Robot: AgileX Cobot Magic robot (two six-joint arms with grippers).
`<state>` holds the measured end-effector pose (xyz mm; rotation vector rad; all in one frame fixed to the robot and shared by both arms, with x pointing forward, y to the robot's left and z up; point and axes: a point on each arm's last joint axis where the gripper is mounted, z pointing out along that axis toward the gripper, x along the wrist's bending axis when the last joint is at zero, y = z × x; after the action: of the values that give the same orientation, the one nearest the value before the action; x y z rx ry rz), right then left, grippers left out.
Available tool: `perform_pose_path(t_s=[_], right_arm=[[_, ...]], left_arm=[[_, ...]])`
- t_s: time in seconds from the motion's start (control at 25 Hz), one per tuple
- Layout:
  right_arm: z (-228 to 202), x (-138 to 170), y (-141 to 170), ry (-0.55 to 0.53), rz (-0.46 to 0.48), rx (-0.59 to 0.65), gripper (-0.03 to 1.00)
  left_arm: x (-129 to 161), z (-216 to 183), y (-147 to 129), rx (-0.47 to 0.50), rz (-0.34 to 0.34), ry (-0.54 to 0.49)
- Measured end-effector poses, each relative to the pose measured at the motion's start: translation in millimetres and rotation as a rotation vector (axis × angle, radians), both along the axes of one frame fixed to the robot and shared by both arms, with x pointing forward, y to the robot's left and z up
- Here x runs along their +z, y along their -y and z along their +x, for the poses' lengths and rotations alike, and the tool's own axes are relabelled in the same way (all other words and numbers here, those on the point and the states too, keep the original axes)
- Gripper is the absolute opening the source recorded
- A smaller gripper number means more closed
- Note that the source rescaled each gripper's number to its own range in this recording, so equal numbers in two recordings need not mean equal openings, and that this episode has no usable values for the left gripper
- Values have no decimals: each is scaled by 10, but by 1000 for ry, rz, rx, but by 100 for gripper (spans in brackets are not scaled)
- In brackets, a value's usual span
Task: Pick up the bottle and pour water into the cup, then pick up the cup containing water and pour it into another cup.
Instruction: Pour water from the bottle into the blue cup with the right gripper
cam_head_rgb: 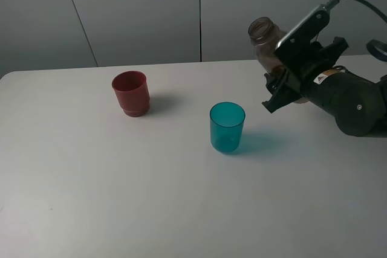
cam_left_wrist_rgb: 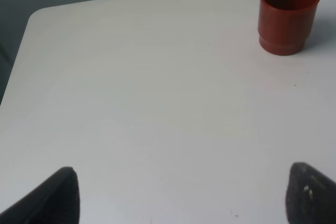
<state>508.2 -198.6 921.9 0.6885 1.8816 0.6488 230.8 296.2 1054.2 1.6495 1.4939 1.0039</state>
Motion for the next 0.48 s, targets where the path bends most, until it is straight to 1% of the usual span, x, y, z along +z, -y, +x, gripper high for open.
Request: perform_pose_path(t_s=[0.24, 0.48], right_arm=[[21, -165, -10, -34, -181, 67, 6], [24, -203, -12, -23, -351, 142, 6]], left_arm=[[0, 0, 0, 0, 0, 0], [0, 0, 0, 0, 0, 0]])
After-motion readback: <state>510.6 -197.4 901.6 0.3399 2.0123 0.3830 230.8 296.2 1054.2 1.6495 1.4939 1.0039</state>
